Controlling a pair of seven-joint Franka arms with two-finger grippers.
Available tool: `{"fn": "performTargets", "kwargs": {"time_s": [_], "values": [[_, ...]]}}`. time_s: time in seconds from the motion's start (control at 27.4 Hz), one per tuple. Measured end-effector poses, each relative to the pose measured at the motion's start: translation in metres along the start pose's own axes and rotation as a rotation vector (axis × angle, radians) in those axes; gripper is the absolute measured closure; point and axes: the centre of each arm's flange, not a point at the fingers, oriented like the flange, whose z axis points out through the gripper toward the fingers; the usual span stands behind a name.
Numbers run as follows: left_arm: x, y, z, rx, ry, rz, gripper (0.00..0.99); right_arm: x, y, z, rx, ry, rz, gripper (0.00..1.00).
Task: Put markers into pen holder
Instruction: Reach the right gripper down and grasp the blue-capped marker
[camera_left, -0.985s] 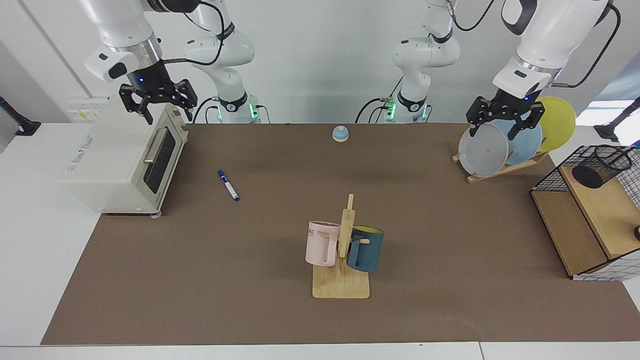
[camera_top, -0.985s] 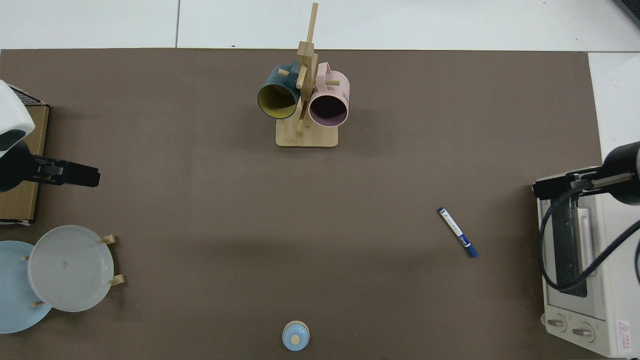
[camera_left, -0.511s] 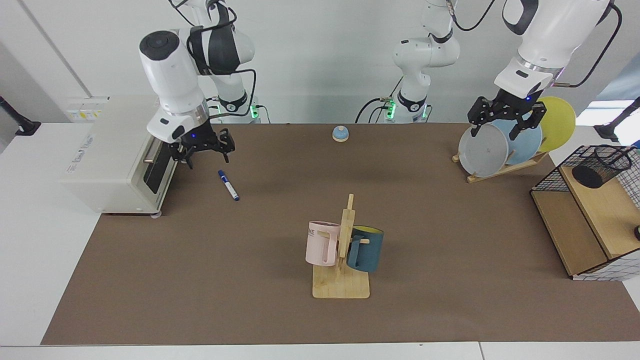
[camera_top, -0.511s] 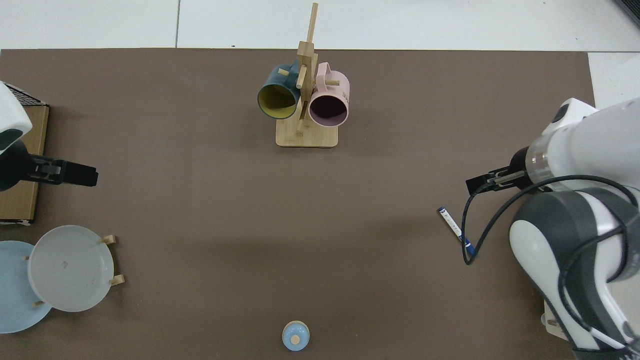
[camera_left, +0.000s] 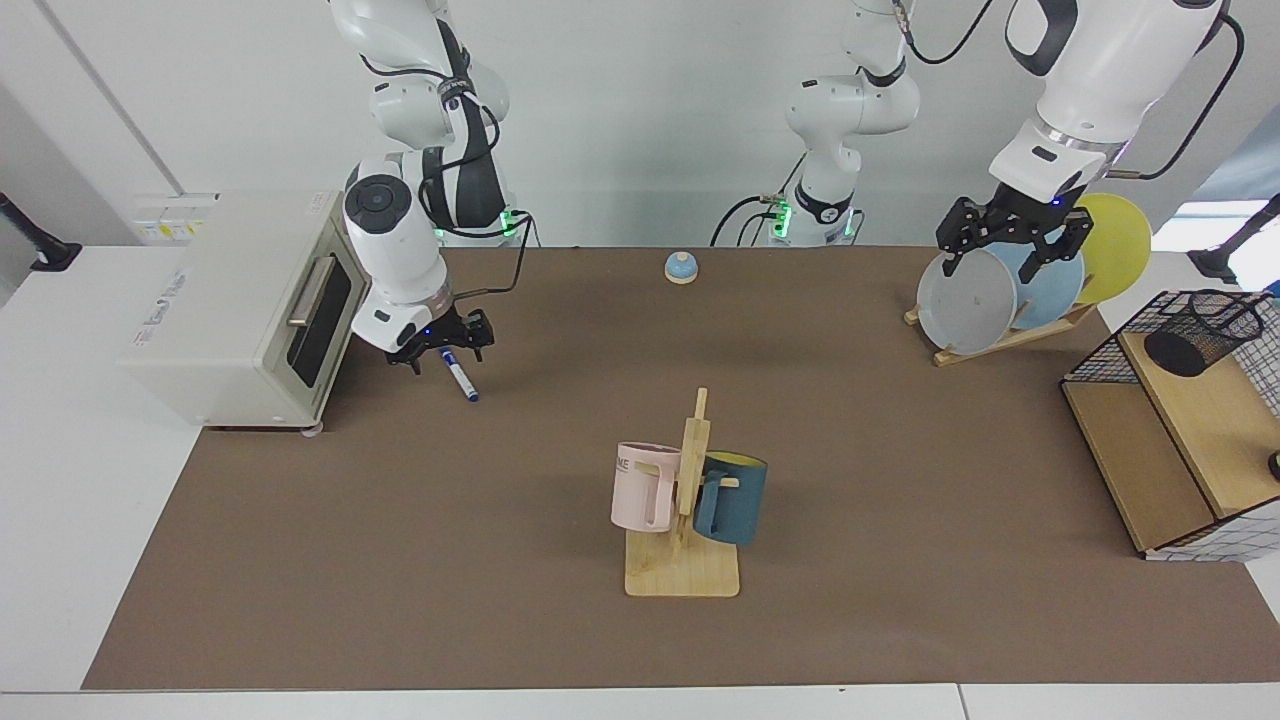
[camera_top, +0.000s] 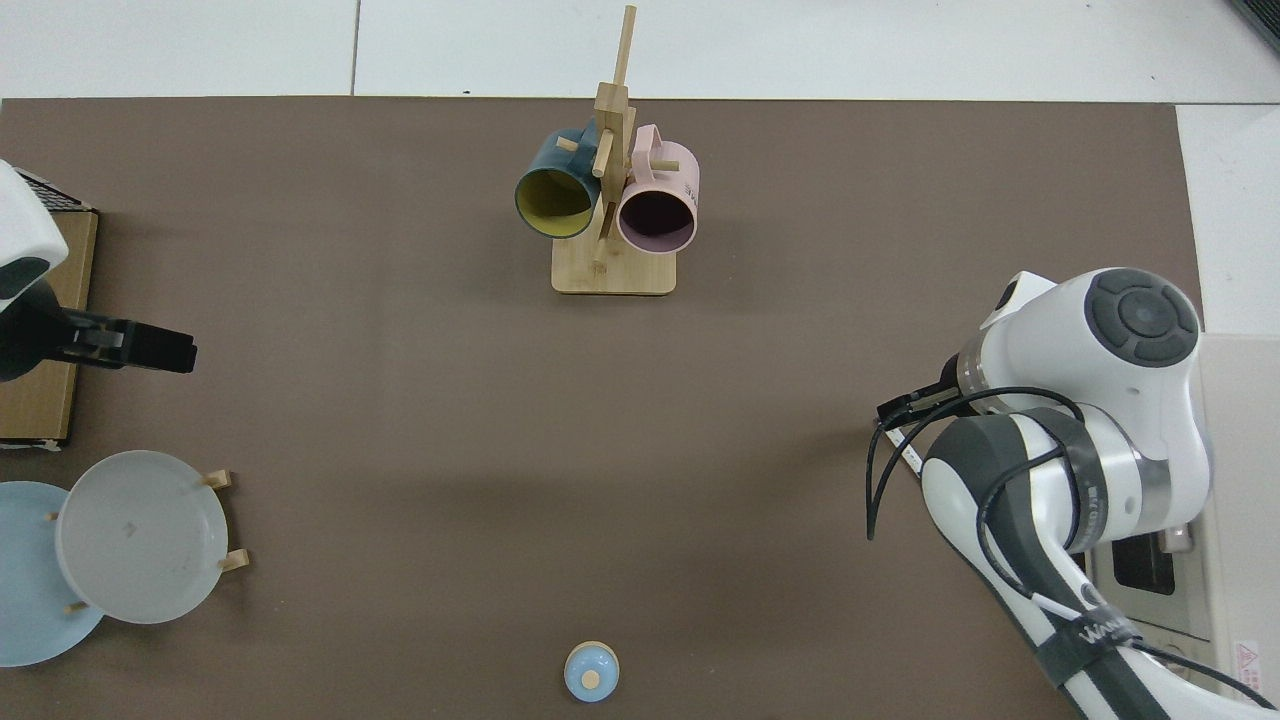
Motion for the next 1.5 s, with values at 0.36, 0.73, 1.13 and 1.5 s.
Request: {"fn": "performTargets", "kwargs": {"time_s": [0.36, 0.73, 1.13, 1.5], "values": [[0.002, 0.011, 0.001, -0.001, -0.003, 0.269, 0.0, -0.014, -0.003, 0.048, -0.002, 0.026, -0.003, 0.0], [0.0, 0.013, 0.011, -0.01, -0.023, 0.586, 0.0, -0.015, -0.016, 0.084, -0.008, 0.024, -0.028, 0.0], [0.0, 0.015, 0.013, -0.015, -0.023, 0.911, 0.0, -0.019, -0.005, 0.099, -0.01, 0.029, -0.057, 0.13], [0.0, 0.015, 0.013, -0.016, -0.022, 1.007, 0.0, -0.019, -0.005, 0.1, -0.007, 0.029, -0.035, 0.68]]}}
